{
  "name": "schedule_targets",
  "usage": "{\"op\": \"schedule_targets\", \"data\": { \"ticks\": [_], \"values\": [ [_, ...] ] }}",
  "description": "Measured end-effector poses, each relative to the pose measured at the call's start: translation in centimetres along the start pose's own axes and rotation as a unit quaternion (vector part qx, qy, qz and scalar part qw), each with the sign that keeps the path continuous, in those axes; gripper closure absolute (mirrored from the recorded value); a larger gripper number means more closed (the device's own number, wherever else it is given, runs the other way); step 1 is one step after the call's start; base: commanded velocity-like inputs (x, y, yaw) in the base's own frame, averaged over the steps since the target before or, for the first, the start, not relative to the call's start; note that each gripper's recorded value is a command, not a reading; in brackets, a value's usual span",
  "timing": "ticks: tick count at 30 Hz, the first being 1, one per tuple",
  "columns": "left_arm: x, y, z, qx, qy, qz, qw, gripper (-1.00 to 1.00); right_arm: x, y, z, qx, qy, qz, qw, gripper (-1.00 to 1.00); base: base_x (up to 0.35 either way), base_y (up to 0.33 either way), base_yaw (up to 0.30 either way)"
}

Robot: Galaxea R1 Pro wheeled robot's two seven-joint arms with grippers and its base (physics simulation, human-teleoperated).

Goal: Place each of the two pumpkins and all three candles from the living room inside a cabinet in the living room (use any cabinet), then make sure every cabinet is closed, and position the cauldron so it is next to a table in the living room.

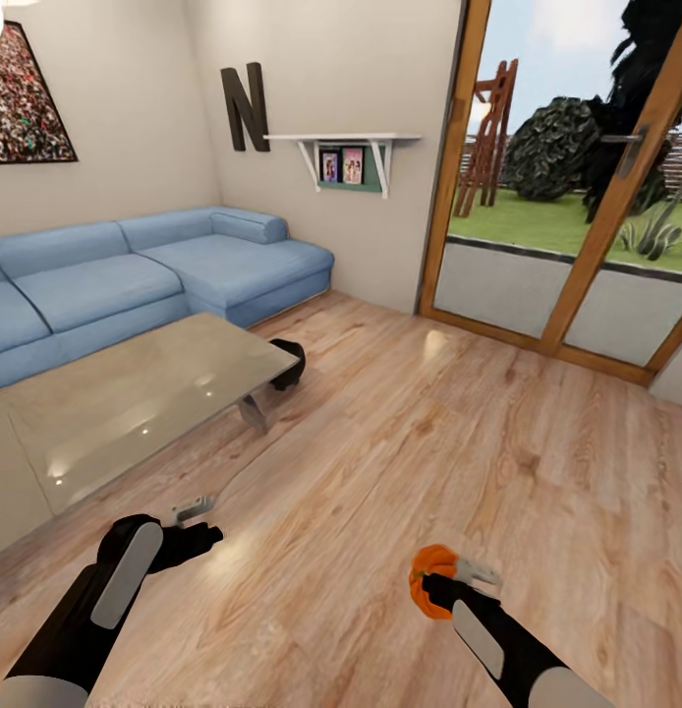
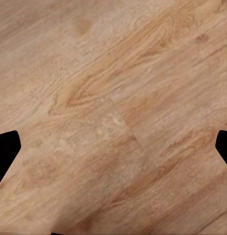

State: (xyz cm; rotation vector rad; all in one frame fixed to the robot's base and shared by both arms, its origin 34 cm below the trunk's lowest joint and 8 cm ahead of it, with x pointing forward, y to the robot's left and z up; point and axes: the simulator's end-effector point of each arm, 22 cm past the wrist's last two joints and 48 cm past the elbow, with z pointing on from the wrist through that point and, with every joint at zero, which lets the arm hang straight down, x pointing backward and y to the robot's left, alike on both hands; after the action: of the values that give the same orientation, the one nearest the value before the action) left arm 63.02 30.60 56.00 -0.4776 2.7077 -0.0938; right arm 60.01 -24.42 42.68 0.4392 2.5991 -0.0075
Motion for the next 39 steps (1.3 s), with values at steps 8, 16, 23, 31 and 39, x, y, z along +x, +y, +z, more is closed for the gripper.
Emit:
{"op": "schedule_targets", "data": {
  "ticks": [8,16,23,31,39],
  "values": [
    [-0.2,-0.1,-0.3,0.001,-0.003,0.000,1.0000,-1.00,-0.4,0.4,-0.2,-0.004,-0.007,0.001,1.0000,1.00,0.000,-0.091,0.273],
    [-0.3,-0.4,-0.5,0.004,-0.006,0.000,1.0000,-1.00,-0.7,0.6,-0.4,-0.005,-0.011,0.002,0.9999,1.00,0.000,-0.003,0.272],
    [-0.5,-0.5,-0.7,0.005,-0.008,0.000,1.0000,-1.00,-0.9,0.6,-0.6,-0.006,-0.014,0.003,0.9999,1.00,0.000,0.000,0.272],
    [-0.7,-0.6,-1.0,0.007,-0.011,0.000,0.9999,-1.00,-1.2,0.7,-0.8,-0.007,-0.017,0.003,0.9998,1.00,0.000,-0.006,0.272],
    [-0.9,-0.7,-1.3,0.008,-0.014,0.000,0.9999,-1.00,-1.6,0.7,-0.9,-0.008,-0.020,0.003,0.9998,1.00,0.000,-0.018,0.272]
  ]
}}
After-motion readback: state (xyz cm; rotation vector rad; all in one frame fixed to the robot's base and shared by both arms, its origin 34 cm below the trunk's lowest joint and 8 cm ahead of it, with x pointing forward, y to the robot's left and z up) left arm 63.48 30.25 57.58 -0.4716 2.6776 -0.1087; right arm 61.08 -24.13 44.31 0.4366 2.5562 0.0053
